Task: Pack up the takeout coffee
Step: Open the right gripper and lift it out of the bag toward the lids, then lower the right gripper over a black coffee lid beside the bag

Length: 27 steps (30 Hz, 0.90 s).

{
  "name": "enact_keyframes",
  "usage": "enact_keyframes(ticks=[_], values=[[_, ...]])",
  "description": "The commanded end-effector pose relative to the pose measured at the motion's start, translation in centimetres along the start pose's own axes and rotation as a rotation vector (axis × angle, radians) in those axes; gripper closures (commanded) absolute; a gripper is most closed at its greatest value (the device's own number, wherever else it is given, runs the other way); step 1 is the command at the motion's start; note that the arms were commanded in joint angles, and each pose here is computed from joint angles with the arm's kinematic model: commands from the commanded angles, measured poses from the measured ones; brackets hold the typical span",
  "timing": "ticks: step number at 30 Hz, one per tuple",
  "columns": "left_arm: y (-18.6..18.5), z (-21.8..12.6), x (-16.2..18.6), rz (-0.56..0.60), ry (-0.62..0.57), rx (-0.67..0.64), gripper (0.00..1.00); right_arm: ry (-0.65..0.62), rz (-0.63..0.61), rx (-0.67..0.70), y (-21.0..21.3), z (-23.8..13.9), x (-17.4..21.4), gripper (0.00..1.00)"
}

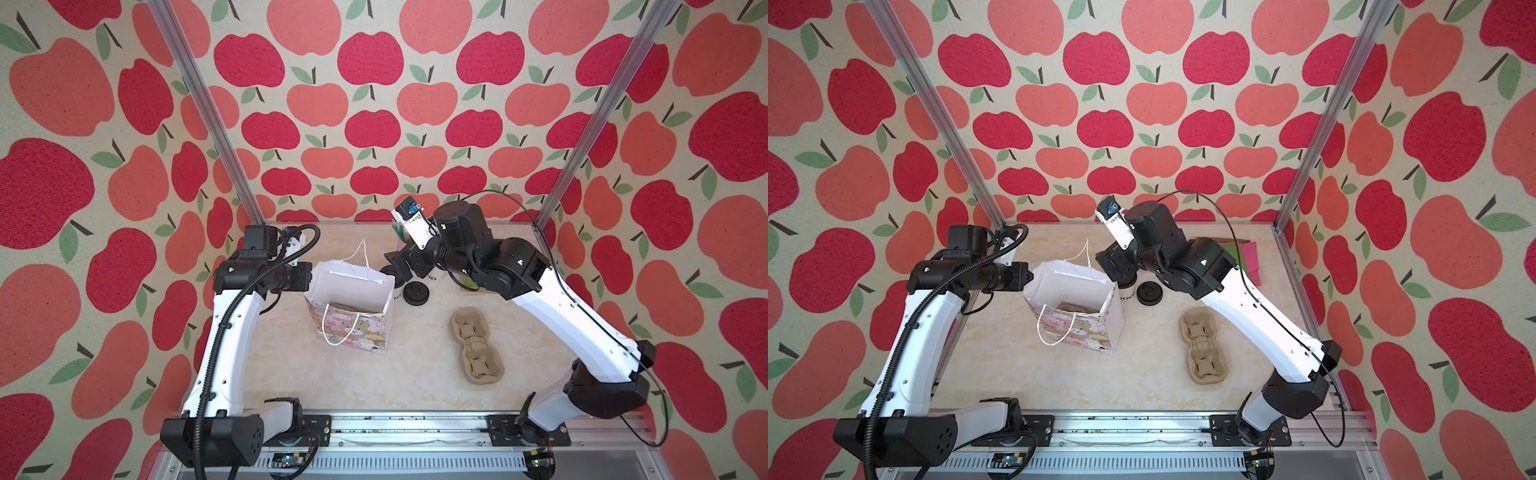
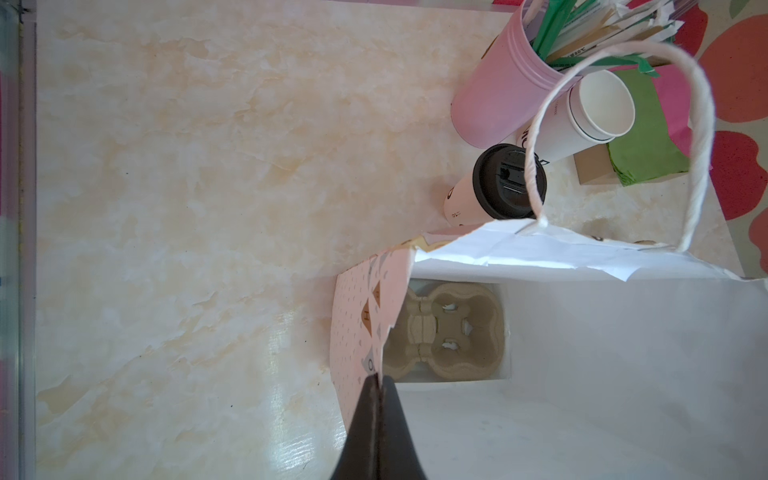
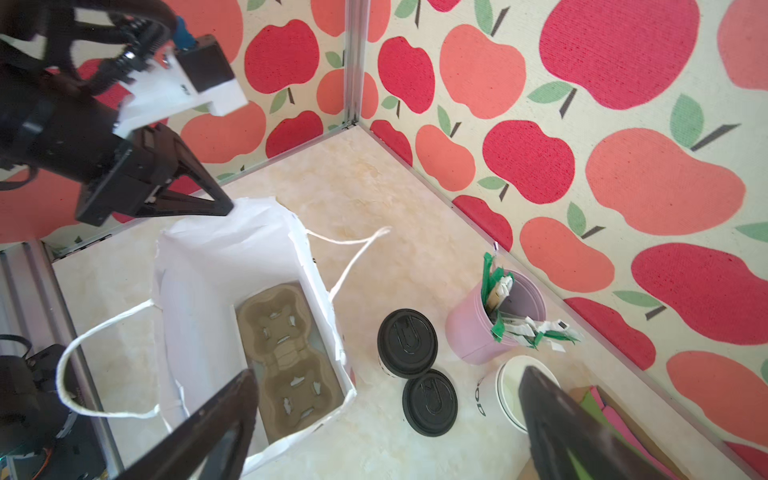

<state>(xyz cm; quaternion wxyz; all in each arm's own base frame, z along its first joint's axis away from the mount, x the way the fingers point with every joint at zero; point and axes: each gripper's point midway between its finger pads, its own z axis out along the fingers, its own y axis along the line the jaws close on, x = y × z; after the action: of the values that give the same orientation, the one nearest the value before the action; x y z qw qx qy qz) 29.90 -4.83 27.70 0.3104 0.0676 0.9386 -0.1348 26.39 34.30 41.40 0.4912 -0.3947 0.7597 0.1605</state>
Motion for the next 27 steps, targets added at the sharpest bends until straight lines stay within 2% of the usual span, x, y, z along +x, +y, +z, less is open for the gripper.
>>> enact_keyframes(ticks=[1,6,11,19,27], values=[[1.1,-0.7,0.9,-0.063,-0.003,-0.048,1.00,0.037,0.086,0.057,-2.2,1.1,1.9,0.01],[2.6,-1.2,1.3,-0.133,-0.032,-0.097,1.00,0.193,0.118,0.087,-4.0,3.4,6.0,0.01],[3.8,-1.4,1.7,-0.200,-0.068,-0.116,1.00,0.332,0.119,0.066,-3.8,6.4,9.1,0.01],[5.1,-2.2,1.4,-0.228,-0.114,-0.150,1.00,0.470,0.084,-0.019,-2.2,11.1,12.0,0.01],[4.6,-3.3,0.8,-0.215,-0.171,-0.142,1.00,0.550,0.079,-0.036,-2.0,14.9,14.0,0.01]])
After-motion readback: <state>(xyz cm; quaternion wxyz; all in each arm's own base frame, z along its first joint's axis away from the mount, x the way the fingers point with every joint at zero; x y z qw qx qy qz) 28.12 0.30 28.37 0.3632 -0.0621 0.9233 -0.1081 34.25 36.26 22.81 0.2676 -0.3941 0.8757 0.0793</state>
